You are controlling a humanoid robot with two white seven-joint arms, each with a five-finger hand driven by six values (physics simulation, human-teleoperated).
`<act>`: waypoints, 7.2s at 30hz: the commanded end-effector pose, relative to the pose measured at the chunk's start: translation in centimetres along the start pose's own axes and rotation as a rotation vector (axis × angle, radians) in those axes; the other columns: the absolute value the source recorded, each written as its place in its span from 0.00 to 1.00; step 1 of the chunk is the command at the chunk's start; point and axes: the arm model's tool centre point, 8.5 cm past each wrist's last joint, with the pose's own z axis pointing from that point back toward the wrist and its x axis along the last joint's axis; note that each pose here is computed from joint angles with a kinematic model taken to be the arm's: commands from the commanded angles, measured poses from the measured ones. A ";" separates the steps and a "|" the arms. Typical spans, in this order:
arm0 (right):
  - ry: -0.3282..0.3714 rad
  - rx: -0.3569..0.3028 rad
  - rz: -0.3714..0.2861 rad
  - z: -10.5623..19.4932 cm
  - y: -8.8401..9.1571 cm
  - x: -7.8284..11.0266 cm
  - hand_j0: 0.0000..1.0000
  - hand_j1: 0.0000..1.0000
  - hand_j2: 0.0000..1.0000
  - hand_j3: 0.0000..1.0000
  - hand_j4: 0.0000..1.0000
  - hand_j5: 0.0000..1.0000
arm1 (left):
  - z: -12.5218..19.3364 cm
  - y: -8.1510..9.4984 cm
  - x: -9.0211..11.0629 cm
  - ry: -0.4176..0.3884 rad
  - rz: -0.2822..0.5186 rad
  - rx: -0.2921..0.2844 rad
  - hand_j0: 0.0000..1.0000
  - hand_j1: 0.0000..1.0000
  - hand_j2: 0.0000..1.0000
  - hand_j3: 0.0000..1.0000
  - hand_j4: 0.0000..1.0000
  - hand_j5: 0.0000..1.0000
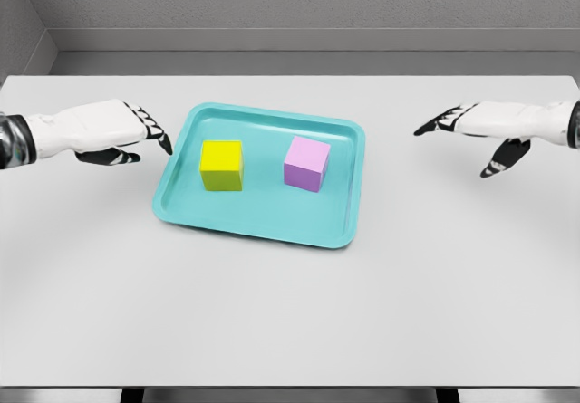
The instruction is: Push two cubes
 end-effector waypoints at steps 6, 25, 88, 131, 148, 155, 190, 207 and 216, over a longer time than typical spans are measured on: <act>-0.014 -0.006 0.003 0.1 -0.7 0.2 1.00 1.00 1.00 1.00 1.00 1.00 | -1.7 -0.6 1.1 -0.032 -0.005 -0.014 0.60 0.60 0.60 0.60 0.60 0.60; -0.120 0.128 0.151 -8.1 -1.9 5.3 0.13 0.13 0.13 0.13 0.13 0.13 | -2.4 -2.7 -0.7 0.013 0.072 -0.044 0.60 0.60 0.60 0.60 0.60 0.60; -0.146 0.297 0.327 -18.1 -2.9 10.7 0.12 0.12 0.12 0.12 0.12 0.12 | -4.2 -2.5 -2.0 0.028 0.150 -0.014 0.59 0.59 0.59 0.59 0.59 0.59; -0.083 0.318 0.317 -20.6 -4.2 10.2 0.12 0.12 0.12 0.12 0.12 0.12 | -7.4 -2.8 -1.5 0.004 0.199 -0.005 0.48 0.48 0.48 0.48 0.48 0.48; -0.082 0.308 0.350 -21.3 -5.4 11.3 0.12 0.12 0.12 0.12 0.12 0.12 | -8.6 -2.5 -0.5 -0.026 0.204 0.010 0.48 0.48 0.48 0.48 0.48 0.48; -0.085 0.304 0.358 -21.7 -5.8 11.9 0.12 0.12 0.12 0.12 0.12 0.12 | -9.3 -2.5 0.1 -0.042 0.197 -0.001 0.48 0.48 0.48 0.48 0.48 0.48; 0.057 0.310 0.483 -21.6 -8.3 11.4 0.12 0.12 0.12 0.12 0.12 0.12 | -7.0 -0.3 -1.4 -0.025 0.195 0.053 0.49 0.49 0.49 0.49 0.49 0.49; 0.050 0.313 0.574 -24.9 -9.6 15.2 0.12 0.12 0.12 0.12 0.12 0.12 | 0.2 0.1 5.8 -0.250 0.144 0.108 0.49 0.49 0.49 0.49 0.49 0.49; 0.038 0.334 0.617 -25.3 -9.2 15.9 0.12 0.12 0.12 0.12 0.12 0.12 | -1.6 -0.1 6.9 -0.287 0.164 0.126 0.49 0.49 0.49 0.49 0.49 0.49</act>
